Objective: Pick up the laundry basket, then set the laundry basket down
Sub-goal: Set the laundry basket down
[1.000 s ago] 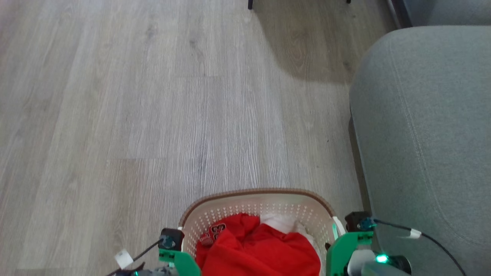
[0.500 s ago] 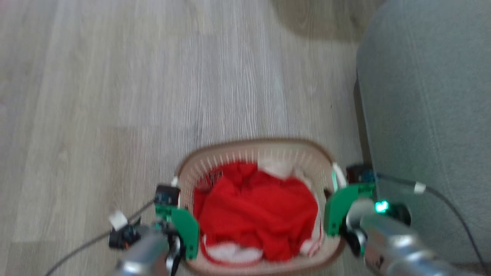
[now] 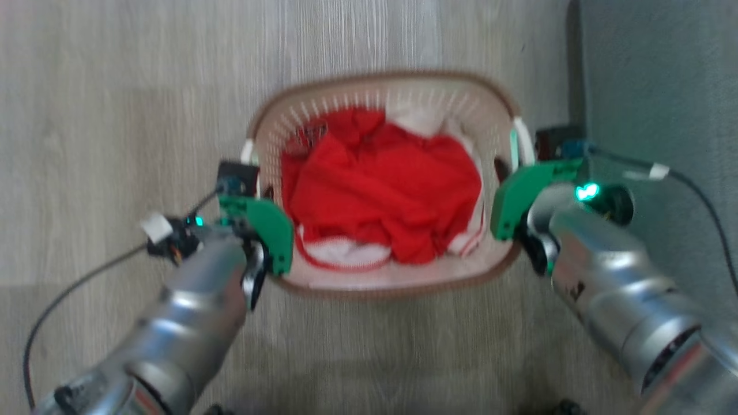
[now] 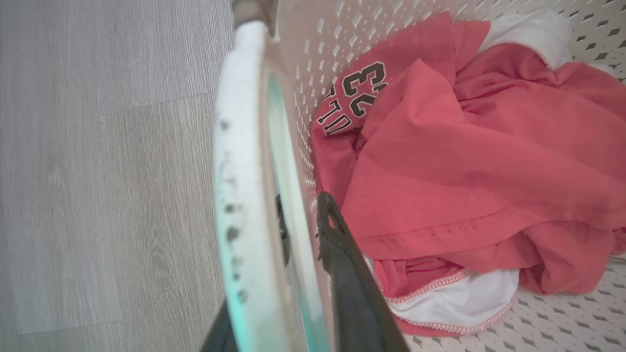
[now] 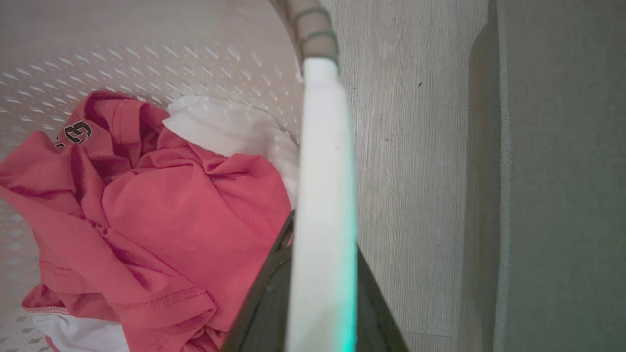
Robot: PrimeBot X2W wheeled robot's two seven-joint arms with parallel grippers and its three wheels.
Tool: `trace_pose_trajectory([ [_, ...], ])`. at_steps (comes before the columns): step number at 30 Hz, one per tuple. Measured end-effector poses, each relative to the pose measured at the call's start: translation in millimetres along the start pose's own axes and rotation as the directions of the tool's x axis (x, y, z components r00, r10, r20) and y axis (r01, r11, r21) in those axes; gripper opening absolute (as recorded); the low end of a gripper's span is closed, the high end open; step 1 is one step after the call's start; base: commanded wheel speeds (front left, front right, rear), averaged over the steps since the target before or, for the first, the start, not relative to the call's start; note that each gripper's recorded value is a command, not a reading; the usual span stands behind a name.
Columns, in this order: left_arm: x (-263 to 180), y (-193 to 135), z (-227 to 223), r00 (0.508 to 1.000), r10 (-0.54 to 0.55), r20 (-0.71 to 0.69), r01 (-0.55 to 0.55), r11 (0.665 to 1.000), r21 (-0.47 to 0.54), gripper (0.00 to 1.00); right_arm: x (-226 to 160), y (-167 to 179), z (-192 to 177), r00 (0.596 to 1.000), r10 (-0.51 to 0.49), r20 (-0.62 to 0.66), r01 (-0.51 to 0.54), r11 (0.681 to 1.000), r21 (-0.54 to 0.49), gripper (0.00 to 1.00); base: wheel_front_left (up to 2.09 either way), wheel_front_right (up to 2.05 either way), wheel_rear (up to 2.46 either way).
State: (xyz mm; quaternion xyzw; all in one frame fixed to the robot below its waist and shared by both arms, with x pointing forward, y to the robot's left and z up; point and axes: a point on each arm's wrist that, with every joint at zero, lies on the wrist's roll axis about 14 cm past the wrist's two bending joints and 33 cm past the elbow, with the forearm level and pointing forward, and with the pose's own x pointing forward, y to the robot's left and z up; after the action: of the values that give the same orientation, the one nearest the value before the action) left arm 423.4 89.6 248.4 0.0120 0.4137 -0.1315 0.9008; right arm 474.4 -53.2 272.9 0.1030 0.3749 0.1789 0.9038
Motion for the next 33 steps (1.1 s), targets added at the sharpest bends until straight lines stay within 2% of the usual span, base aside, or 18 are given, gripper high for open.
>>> trace_pose_trajectory([
  [8,49.0,8.4,-4.0,0.999,-0.011,-0.034,0.011,1.000,0.005,0.00,45.7,-22.3,-12.8,0.999,-0.009,-0.036,0.010,1.000,0.023,0.00,0.00,0.00,0.00],
  [18,89.8,8.8,-32.1,0.995,-0.034,-0.099,0.034,0.999,0.003,0.00,81.1,-46.1,-44.7,0.995,-0.028,-0.094,0.033,0.998,0.050,0.00,0.00,0.00,0.00],
  [26,107.4,8.8,-58.1,0.989,-0.045,-0.144,0.044,0.999,-0.012,0.00,98.9,-56.6,-74.6,0.989,-0.034,-0.141,0.044,0.997,0.065,0.00,0.00,0.00,0.00],
  [33,110.4,8.8,-65.5,0.987,-0.044,-0.157,0.043,0.999,-0.015,0.00,103.1,-59.2,-81.9,0.988,-0.037,-0.149,0.047,0.997,0.063,0.00,0.00,0.00,0.00],
])
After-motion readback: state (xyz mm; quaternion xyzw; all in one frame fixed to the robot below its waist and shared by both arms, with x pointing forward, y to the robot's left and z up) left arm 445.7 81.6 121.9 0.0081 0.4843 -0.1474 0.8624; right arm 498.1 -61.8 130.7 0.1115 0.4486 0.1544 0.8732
